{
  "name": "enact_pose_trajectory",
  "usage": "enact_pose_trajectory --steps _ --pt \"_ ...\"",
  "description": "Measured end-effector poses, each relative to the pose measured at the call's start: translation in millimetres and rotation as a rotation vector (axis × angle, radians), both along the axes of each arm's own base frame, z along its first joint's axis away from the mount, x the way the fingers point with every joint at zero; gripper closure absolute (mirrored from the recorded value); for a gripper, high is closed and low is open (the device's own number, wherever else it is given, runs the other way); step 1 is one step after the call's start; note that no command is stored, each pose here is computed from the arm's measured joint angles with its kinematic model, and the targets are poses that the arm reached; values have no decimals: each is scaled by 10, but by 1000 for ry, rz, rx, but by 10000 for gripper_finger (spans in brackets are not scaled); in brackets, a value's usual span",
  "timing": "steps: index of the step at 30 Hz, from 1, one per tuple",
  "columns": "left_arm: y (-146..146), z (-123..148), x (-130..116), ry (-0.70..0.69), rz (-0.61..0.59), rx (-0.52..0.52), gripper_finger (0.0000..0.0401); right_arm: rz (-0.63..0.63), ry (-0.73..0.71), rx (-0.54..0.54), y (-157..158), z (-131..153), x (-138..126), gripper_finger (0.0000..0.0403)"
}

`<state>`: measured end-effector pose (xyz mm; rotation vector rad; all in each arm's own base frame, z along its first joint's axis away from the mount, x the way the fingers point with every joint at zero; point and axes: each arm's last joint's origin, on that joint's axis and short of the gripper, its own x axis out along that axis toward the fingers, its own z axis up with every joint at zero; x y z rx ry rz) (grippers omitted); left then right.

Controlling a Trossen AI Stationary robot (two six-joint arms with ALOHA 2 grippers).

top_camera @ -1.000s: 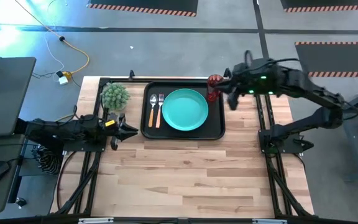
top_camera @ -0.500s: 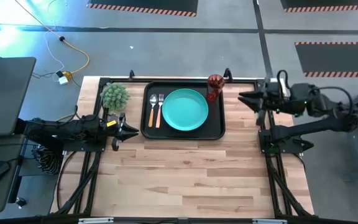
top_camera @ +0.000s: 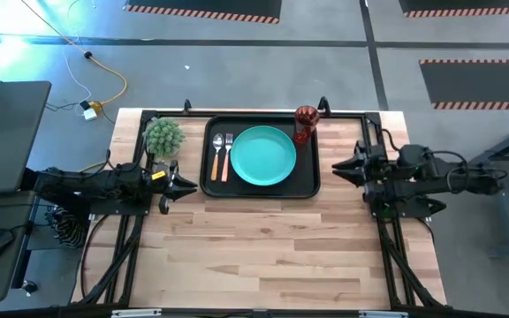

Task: Pick and place plate/cup/fork/spoon on tray
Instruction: Return to Home Position

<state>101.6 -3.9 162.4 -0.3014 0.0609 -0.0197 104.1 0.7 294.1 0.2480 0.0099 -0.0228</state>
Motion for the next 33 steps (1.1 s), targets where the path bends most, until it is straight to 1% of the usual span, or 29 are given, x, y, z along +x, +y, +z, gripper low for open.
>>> enact_pose_trajectory --steps 7,11,15,26,30,33 --pt "0 0 0 0 0 0 334 48 -51 62 12 -323 -78 328" --pt "0 0 0 0 0 0 334 82 -59 44 21 -437 -118 328" --pt "0 0 0 0 0 0 334 97 -54 34 26 -614 -127 328" --pt "0 0 0 0 0 0 334 156 -134 82 42 -1152 -83 328" --pt "0 0 0 0 0 0 334 178 -95 83 50 -1194 -71 328" --pt "0 0 0 0 0 0 334 179 -95 52 50 -1196 -71 328"
